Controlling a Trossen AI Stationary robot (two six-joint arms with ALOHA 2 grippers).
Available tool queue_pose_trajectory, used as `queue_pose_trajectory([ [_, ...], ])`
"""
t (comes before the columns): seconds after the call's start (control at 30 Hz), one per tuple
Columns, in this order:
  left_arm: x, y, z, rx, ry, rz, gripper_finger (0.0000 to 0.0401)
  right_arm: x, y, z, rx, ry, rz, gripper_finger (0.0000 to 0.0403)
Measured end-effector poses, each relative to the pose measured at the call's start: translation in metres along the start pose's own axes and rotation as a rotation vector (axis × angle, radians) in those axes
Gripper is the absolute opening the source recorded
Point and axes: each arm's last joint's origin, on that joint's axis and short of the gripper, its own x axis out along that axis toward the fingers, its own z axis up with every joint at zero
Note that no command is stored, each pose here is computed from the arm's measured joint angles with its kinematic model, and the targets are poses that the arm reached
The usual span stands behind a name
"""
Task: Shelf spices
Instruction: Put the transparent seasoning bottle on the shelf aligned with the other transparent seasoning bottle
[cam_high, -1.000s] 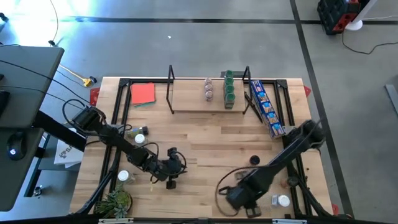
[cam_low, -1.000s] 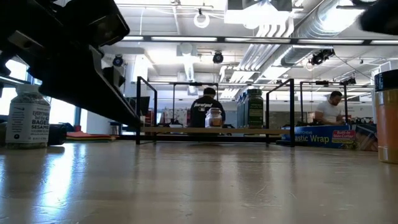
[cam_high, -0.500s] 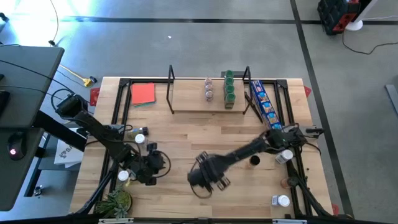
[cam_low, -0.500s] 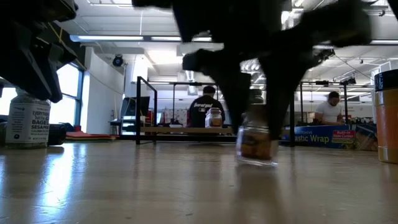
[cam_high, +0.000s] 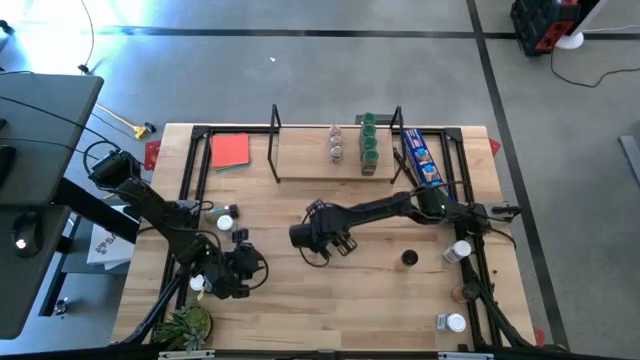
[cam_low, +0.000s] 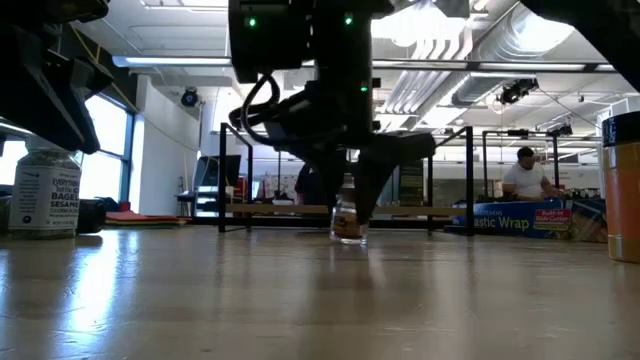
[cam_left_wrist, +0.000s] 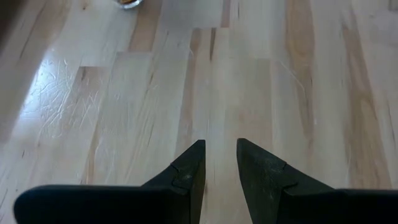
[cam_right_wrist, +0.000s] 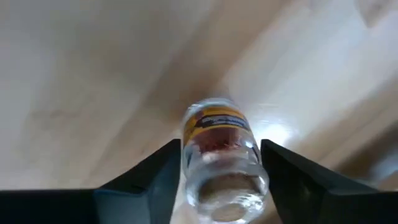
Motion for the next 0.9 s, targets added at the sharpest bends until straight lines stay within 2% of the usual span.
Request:
queue_pose_trajectory([
  [0.27,0.0,0.0,0.0,0.002,0.001,-0.001,0.0087,-0.002,-0.009,-0.008,0.079,0.027,0.011,0.0293],
  [0.37,0.0,0.0,0.0,0.003,0.001,-0.002,0.0087,-0.015,-0.011,-0.011,0.241,0.03,0.032,0.0298],
  [0.53,-0.001,-0.001,-0.001,0.006,0.002,-0.007,0.0087,-0.029,-0.015,-0.024,0.543,-0.015,0.153,0.03],
  [0.73,-0.005,-0.007,-0.005,0.023,-0.001,-0.028,0.0087,-0.022,-0.013,-0.034,0.806,-0.088,0.141,0.03],
  [0.9,-0.007,-0.008,-0.006,0.024,-0.03,-0.005,0.0087,-0.008,-0.011,-0.036,1.009,-0.159,0.175,0.03],
])
